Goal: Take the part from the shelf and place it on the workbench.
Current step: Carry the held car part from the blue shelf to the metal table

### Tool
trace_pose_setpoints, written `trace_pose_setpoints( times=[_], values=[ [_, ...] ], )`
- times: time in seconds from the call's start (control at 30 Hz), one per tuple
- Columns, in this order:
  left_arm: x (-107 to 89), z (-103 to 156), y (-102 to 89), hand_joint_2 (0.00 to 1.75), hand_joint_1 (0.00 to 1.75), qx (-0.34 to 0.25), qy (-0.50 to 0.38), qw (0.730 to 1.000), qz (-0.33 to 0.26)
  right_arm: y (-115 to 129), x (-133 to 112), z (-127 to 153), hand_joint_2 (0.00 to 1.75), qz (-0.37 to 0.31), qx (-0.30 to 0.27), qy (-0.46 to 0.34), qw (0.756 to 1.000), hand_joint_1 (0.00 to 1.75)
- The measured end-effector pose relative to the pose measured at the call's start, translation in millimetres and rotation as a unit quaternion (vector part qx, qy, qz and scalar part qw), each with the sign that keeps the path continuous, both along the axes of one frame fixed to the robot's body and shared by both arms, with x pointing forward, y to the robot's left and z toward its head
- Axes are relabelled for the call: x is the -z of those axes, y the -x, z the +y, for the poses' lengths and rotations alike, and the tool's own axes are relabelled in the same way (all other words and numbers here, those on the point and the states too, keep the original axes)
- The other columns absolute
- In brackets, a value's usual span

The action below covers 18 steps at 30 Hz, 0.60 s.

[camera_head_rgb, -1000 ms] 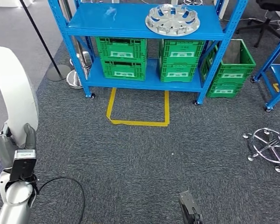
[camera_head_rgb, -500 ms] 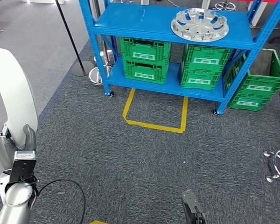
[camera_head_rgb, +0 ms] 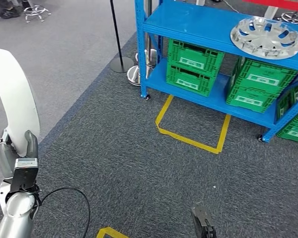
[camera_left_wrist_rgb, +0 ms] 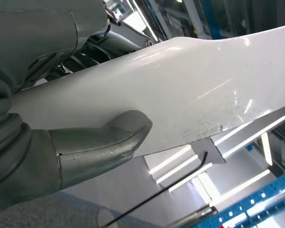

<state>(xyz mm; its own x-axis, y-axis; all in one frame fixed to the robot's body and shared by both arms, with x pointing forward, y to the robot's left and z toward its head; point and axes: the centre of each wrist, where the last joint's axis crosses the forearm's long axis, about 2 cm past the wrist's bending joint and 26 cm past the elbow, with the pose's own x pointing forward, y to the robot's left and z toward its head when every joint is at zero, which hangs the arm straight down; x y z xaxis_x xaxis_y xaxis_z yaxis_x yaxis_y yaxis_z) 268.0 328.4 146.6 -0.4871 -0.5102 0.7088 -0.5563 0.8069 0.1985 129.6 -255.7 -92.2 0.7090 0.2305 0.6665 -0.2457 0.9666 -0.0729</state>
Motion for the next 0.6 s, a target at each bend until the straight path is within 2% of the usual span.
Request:
trace_pose_setpoints(
  times=[0.6],
  values=[
    [-1.4, 0.3, -2.4, 1.75, 1.75, 0.001, 0.002, 1.0, -0.004, -1.8, -0.5, 0.3, 0.0, -0.002, -0.011, 0.006, 1.0, 0.0]
  ],
)
